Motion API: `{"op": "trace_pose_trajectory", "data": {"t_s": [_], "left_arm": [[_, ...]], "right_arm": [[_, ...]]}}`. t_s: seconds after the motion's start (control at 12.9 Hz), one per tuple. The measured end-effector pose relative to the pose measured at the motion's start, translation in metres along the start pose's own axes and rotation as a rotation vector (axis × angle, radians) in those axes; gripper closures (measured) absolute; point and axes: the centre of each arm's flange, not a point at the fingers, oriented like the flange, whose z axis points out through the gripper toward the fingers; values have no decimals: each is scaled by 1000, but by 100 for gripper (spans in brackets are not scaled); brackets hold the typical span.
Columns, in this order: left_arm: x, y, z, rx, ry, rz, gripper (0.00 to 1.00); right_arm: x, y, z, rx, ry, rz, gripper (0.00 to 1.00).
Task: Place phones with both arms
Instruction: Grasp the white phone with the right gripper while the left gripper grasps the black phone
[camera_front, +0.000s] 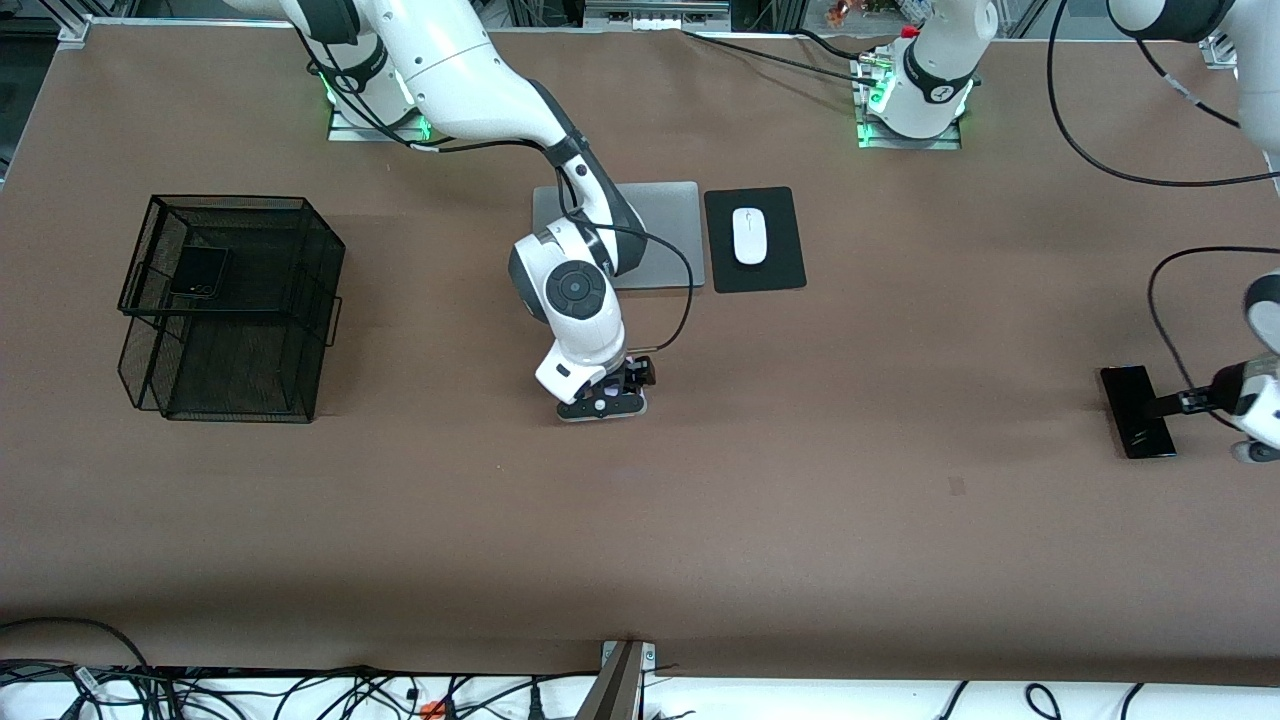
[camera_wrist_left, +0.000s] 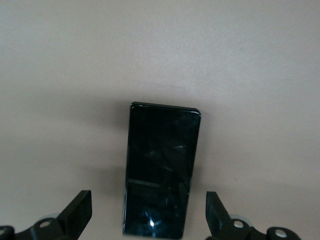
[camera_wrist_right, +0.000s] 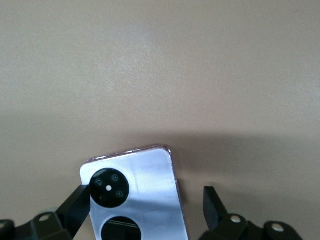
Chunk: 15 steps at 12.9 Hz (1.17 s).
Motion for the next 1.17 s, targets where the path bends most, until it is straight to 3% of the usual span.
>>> {"op": "trace_pose_trajectory", "data": {"t_s": [0.39, 0.47, 0.78, 1.01, 1.17], "left_arm": [[-6, 5, 33, 2, -7, 4, 0], [-7, 5, 35, 3, -2, 4, 0], [-8, 6, 50, 9, 5, 6, 0], [-8, 7, 56, 11, 8, 7, 0], [-8, 7, 56, 12, 11, 7, 0]], "right_arm": [[-17, -12, 20, -17, -22, -58, 0], [-16, -12, 22, -18, -19, -66, 9], [-8, -8, 13, -22, -5, -62, 14], [29, 39, -34, -94, -22, 2, 14], [53, 88, -84, -111, -79, 41, 14]]}}
